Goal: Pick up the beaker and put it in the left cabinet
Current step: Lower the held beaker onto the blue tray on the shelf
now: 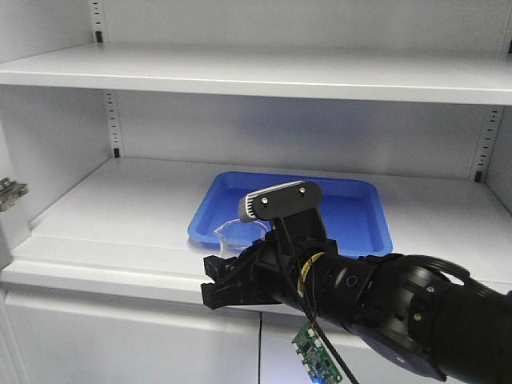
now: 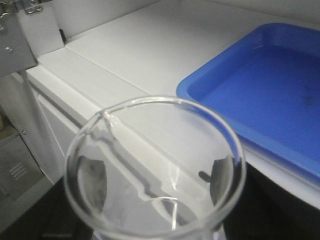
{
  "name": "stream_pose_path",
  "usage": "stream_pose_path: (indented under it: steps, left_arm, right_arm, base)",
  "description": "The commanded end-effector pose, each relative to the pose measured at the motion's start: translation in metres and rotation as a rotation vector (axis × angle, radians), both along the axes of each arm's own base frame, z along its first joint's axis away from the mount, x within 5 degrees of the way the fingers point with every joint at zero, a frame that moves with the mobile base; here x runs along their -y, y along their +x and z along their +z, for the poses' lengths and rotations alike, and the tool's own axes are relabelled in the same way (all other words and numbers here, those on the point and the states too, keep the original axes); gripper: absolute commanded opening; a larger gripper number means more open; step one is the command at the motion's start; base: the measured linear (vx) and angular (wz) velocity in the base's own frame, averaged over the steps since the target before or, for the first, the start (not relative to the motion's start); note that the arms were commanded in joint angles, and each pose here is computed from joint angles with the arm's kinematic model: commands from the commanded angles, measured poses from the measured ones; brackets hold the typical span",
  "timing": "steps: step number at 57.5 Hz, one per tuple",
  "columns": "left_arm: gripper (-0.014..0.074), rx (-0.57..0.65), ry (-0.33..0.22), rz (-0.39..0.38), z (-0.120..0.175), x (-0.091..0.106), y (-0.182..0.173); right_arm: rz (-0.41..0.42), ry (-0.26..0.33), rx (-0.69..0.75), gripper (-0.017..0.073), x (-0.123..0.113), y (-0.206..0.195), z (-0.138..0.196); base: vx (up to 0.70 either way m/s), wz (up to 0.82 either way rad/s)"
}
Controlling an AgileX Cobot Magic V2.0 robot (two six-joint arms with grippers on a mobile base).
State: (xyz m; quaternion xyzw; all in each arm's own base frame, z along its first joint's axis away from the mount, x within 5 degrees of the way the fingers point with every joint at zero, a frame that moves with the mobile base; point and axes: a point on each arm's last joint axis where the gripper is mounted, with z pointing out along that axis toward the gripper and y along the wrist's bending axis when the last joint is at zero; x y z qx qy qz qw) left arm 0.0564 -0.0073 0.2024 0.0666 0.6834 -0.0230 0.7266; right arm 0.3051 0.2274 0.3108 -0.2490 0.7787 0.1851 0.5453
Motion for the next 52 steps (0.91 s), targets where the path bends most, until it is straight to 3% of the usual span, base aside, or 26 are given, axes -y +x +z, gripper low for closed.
stream_pose_path:
  steps: [1,44,52]
  left_arm:
    - [0.0001,0.084,-0.022,0.001,0.0031,-0.0004,-0.0015]
    - [0.0001,0.084,-0.022,0.001,0.0031,-0.0004,-0.0015]
    - [0.0001,0.084,-0.022,0.001,0.0031,-0.0004,-0.0015]
  right_arm:
    - [0.034,0.090,0.106,-0.0008,0.0007,-0.0060,0.0341]
    - [0.035,0.091,0.107,-0.0008,0.0006,-0.0060,0.0342]
    - [0.051,0.113,0.127,-0.0008,-0.0009,-0.0066,0.0368]
  base:
    - [0.22,-0.12]
    - [0.16,-0.08]
    - [0.07,-0.06]
